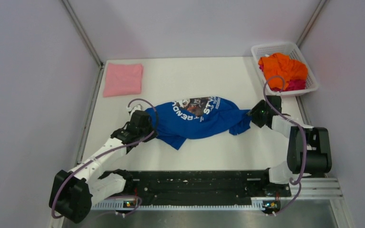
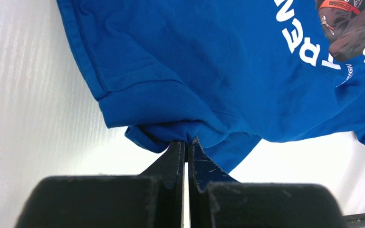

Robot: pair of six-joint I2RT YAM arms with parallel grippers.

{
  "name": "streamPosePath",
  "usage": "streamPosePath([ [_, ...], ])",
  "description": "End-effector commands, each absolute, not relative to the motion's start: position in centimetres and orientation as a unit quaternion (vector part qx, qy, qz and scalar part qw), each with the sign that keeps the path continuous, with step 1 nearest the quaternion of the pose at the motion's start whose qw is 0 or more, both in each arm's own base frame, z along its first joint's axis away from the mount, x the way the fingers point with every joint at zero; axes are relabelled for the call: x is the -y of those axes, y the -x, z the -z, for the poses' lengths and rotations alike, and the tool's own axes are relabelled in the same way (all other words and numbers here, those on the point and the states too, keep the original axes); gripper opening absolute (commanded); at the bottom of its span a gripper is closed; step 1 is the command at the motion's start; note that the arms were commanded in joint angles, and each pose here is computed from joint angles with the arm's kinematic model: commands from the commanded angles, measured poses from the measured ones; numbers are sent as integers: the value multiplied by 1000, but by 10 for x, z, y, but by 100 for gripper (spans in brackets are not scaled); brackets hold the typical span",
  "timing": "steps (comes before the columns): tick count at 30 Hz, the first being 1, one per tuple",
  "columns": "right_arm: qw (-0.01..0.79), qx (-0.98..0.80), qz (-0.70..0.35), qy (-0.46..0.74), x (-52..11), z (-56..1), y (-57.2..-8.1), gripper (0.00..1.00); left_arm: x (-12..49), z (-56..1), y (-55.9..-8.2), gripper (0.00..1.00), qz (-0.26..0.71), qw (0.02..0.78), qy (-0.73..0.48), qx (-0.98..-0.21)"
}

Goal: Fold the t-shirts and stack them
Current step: Flatten out the tshirt

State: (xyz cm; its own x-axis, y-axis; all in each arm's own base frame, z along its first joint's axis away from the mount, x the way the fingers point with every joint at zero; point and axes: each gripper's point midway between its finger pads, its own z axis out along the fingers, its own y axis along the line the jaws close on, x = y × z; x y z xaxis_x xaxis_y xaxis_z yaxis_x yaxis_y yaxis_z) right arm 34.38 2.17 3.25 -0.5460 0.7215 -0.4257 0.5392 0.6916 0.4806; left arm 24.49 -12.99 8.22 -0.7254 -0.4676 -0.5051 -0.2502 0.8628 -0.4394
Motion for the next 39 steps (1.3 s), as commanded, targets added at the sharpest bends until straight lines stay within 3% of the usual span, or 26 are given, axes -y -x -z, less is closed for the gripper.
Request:
streamPosePath([
  [1,317,-861,-145,-371,-17,-26,-357,48,127,-99,-258,0,168,346,199,-902],
  [10,364,-837,-176,-368,-20,-35,-383,0,121,-115,-268,0,158,372,203,-892],
  [17,483,-804,-199,-286,-24,-99,-407,0,111,-151,-281,0,149,428,203,-868],
  [26,661,-675,-250,-213,-26,-248,-400,0,90,-289,-306,0,162,597,200,-760],
  [33,767,-569,-230,-186,-13,-375,-338,0,72,-422,-272,0,196,704,158,-664],
  [39,833,-477,-234,-152,-14,-470,-247,0,68,-512,-210,0,268,769,94,-573],
])
